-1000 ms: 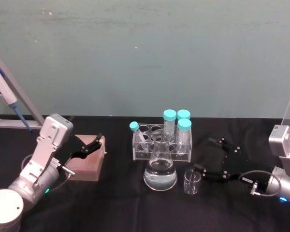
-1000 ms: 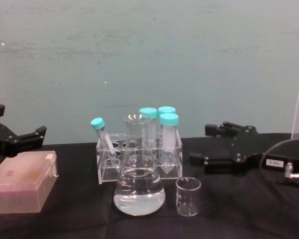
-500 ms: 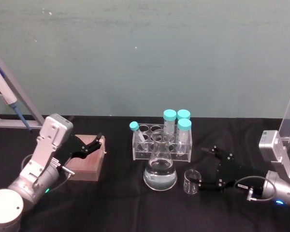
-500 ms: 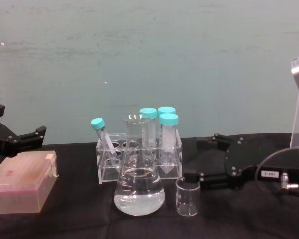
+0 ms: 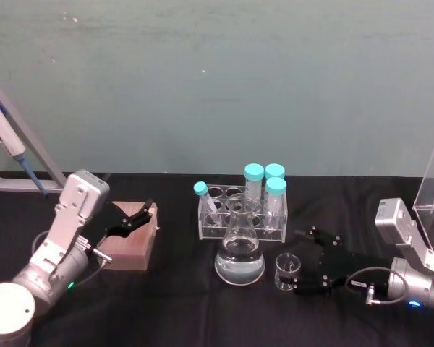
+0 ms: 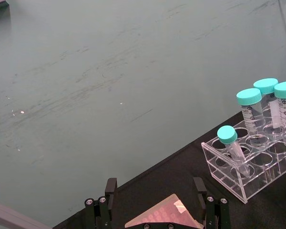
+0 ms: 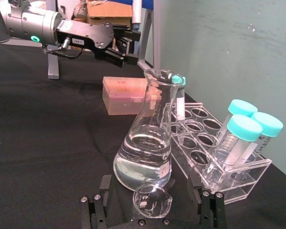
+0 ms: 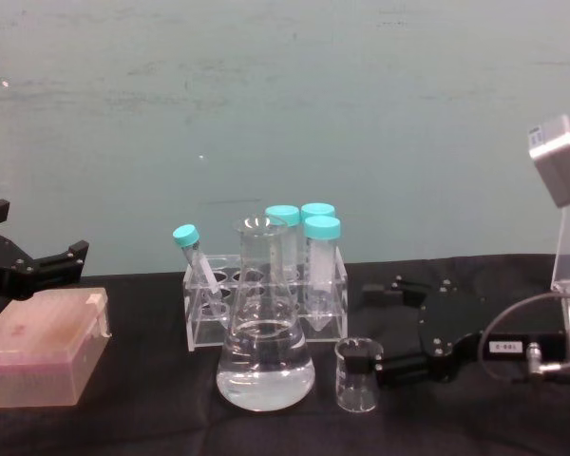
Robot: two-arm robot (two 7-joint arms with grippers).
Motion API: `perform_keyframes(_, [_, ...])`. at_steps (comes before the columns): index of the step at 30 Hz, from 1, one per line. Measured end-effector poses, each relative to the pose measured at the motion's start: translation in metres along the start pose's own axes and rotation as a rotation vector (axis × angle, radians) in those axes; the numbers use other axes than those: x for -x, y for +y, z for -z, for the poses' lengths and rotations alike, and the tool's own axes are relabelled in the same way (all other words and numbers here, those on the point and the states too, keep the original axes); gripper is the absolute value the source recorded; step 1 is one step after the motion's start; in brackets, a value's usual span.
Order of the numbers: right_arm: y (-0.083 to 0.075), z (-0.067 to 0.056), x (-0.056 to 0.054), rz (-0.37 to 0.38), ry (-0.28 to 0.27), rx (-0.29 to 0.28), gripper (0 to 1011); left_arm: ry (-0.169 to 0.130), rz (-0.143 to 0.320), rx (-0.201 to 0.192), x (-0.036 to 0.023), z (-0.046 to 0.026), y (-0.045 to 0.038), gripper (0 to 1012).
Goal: Place the experimental apparatus aside using one hand.
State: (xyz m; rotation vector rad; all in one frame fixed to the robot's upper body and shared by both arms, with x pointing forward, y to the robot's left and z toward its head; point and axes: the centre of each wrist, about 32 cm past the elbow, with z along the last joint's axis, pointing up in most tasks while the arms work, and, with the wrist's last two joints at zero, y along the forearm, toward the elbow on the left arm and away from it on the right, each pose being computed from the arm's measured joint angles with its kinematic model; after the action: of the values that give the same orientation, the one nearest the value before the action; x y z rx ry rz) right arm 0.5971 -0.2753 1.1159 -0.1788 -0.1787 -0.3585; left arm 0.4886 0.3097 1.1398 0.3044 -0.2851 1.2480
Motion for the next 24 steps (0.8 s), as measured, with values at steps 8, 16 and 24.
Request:
perform_keyframes(8, [0.006,0.001,-0.005,-0.018,0.008,0.020,1003,0.000,0.000,0.000,0.0000,0.0000,0.0000,1000])
perform_keyframes(16, [0.010,0.001,-0.008,-0.025,0.017,0.027,1003,0.000,0.000,0.000,0.0000,0.0000,0.0000,1000])
perform_keyframes(24, [0.012,0.004,-0.008,-0.034,0.033,0.040,1003,0.000,0.000,0.000,0.0000,0.0000,0.0000,1000])
